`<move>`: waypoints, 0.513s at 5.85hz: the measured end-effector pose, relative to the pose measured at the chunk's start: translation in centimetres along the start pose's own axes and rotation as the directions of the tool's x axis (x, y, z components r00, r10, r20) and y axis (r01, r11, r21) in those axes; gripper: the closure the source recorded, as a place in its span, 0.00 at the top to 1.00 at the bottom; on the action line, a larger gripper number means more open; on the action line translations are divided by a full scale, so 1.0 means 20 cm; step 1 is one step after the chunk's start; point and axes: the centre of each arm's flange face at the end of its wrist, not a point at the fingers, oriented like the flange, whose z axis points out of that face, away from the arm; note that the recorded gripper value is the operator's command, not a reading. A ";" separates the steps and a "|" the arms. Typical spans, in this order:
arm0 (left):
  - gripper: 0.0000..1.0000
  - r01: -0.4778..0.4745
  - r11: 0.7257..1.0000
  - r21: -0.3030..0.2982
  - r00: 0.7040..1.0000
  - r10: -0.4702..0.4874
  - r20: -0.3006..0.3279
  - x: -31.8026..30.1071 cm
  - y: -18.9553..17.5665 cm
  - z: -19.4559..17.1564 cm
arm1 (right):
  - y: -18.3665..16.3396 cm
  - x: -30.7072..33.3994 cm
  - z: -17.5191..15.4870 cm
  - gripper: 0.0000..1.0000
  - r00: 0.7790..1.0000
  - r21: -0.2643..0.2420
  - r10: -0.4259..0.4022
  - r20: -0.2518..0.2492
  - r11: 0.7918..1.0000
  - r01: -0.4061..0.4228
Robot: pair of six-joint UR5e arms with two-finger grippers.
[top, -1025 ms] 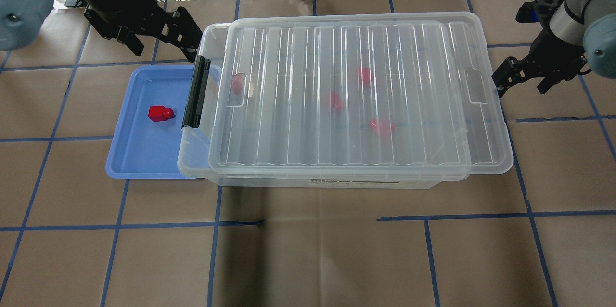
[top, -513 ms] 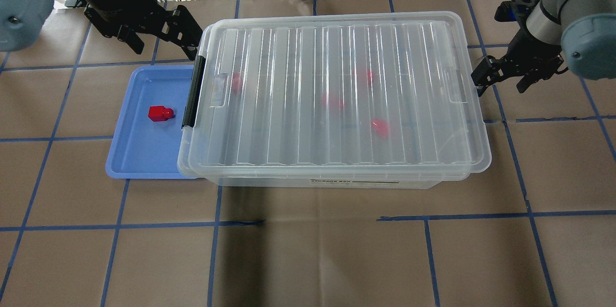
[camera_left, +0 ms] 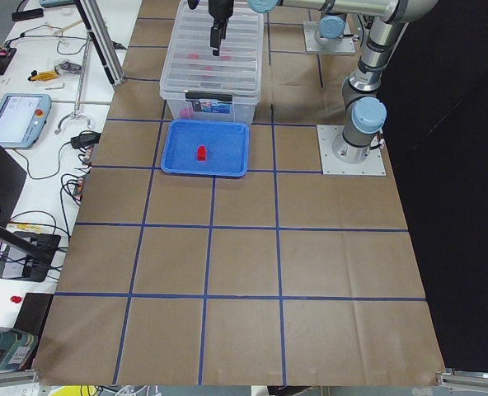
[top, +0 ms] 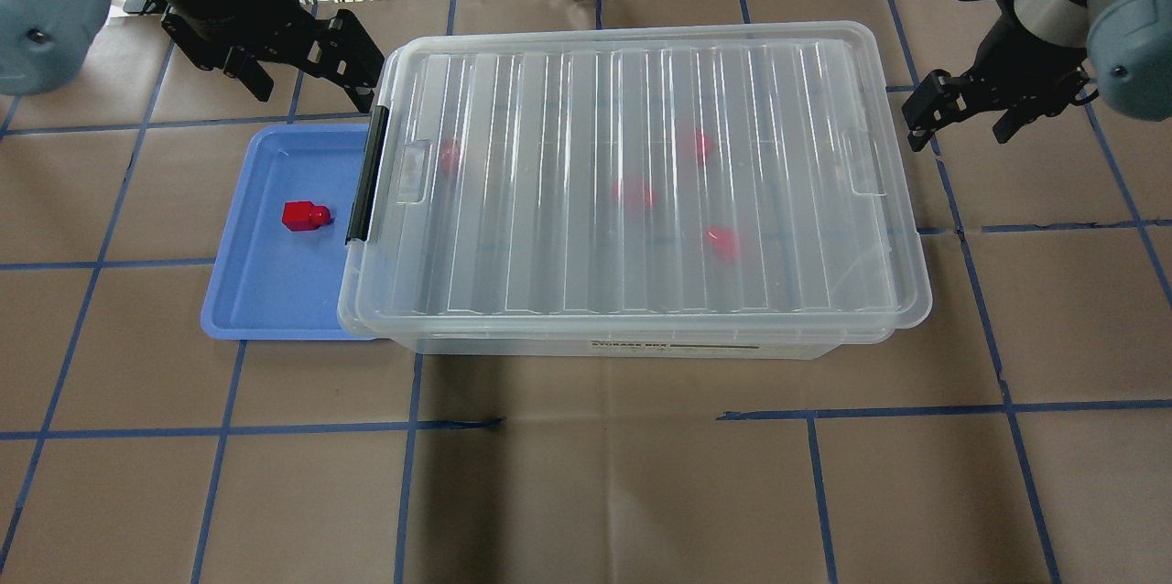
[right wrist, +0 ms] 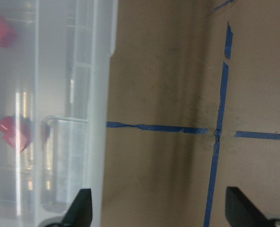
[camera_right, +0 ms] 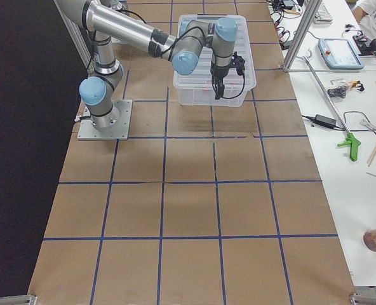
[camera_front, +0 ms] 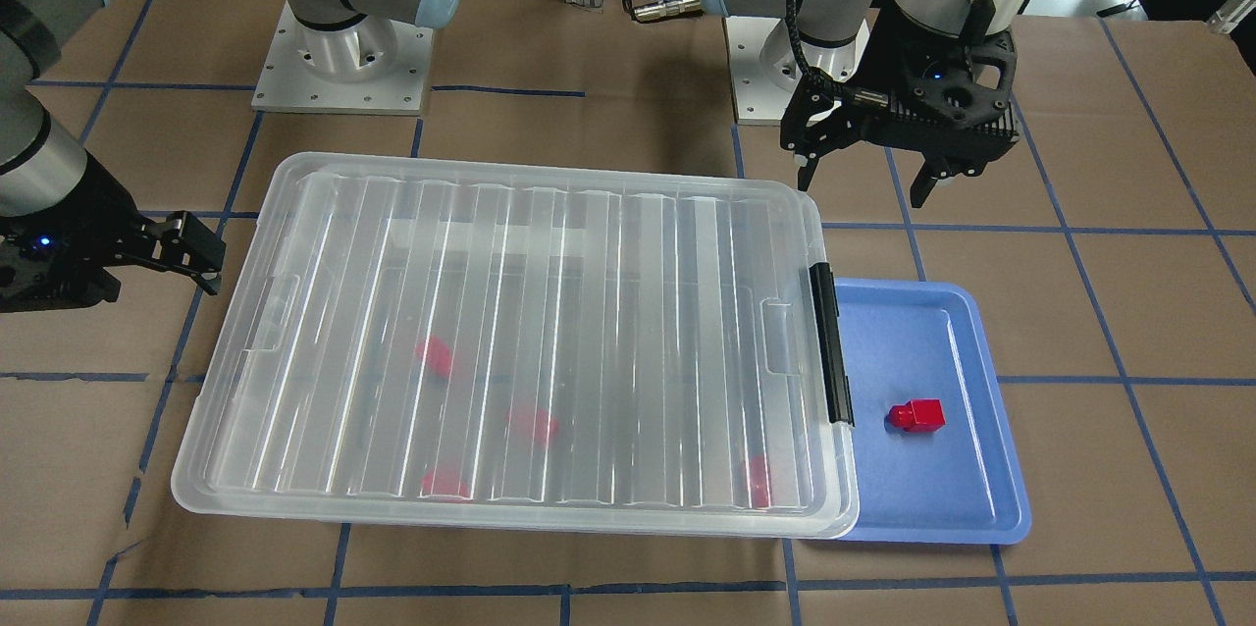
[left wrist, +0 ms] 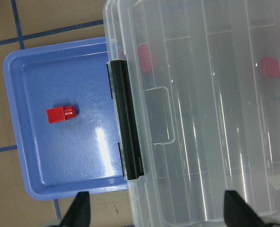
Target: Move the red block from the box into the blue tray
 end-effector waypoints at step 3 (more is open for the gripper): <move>0.98 0.004 1.000 0.005 1.000 -0.004 0.001 -0.01 -0.01 -0.01 | 0.01 -0.61 -0.54 1.00 0.998 -0.017 0.058 -0.001 0.998 -0.058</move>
